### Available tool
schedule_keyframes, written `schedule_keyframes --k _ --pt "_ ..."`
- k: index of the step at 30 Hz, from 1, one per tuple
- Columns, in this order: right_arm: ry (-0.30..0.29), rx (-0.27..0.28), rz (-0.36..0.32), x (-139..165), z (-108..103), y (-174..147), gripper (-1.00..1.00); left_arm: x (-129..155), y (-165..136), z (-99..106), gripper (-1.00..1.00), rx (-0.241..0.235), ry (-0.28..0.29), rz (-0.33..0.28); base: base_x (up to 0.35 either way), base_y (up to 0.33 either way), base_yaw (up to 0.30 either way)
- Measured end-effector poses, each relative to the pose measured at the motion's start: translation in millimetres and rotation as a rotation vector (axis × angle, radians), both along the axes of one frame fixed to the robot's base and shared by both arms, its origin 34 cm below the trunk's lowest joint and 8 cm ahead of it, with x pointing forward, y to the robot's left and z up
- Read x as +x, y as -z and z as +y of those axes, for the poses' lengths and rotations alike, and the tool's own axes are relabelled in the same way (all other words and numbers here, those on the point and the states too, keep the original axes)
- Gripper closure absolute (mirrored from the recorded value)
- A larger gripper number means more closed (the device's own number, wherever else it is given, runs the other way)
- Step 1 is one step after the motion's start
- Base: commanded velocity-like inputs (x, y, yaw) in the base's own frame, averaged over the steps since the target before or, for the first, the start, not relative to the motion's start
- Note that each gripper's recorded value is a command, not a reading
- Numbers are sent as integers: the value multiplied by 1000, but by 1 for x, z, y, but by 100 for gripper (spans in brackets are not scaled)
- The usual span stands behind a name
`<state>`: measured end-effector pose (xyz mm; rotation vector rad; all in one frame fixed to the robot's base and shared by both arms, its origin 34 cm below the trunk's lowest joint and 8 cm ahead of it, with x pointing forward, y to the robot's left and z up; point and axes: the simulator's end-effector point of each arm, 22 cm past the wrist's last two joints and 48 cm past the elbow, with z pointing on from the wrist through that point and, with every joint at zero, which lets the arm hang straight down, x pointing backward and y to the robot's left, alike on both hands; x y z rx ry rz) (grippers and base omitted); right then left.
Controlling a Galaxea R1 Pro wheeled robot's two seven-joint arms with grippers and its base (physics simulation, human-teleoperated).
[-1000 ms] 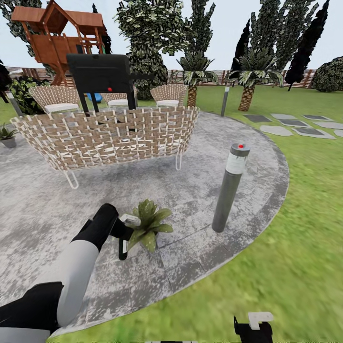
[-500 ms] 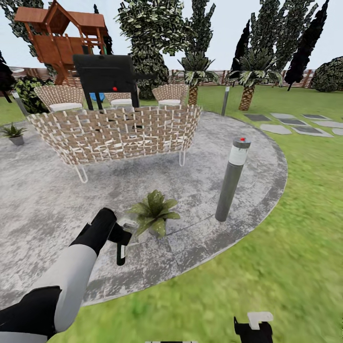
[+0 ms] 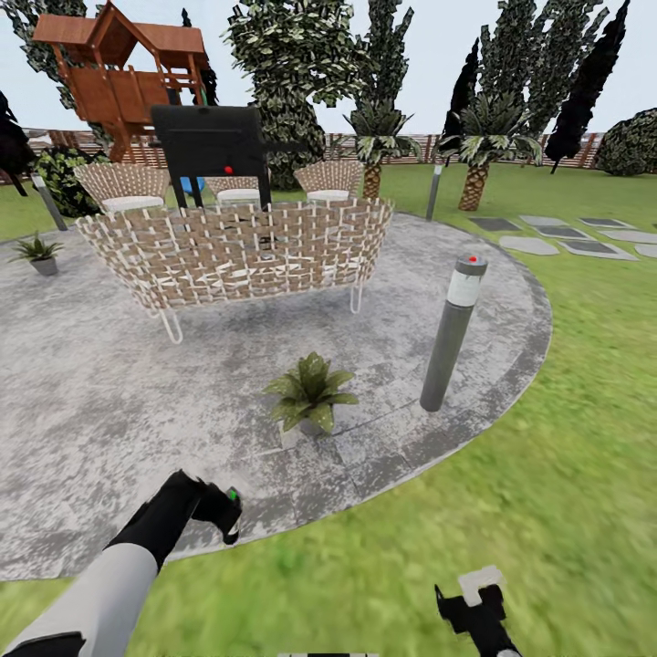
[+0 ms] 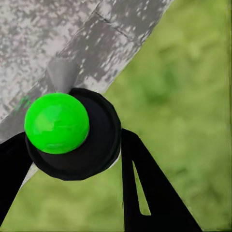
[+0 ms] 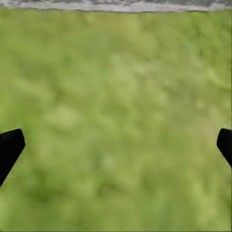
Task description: Pick up the pesticide atomizer in the garden and spray insectifuge to fully cover both potted plants in the garden.
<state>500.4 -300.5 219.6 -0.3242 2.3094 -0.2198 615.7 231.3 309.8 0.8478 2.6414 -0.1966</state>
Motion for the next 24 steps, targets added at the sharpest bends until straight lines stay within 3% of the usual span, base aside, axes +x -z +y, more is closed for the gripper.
schedule_keyframes --k 4,8,9,10,12,13,20,24 --pt "-304 136 4 22 64 -18 -100 -32 27 -3 100 -25 73 45 -1 1 0" --pt "-490 244 16 28 101 -39 -100 -48 25 -16 100 -114 163 80 0 0 0" --pt "-569 275 17 33 110 -54 -100 -60 25 -17 100 -120 222 120 0 0 0" --pt "-589 280 21 36 111 -59 -100 -63 26 -15 100 -105 243 130 0 0 0" --pt "-676 306 25 37 139 -72 -100 -71 27 -22 100 -102 295 150 0 0 0" --pt "-748 306 38 30 163 -72 -100 -75 29 -28 100 -80 364 148 0 0 0" --pt "-779 301 25 33 172 -78 -100 -76 28 -36 100 -68 405 148 0 0 0" --pt "-880 321 35 24 196 -87 -100 -77 23 -43 100 -90 424 161 0 0 0"
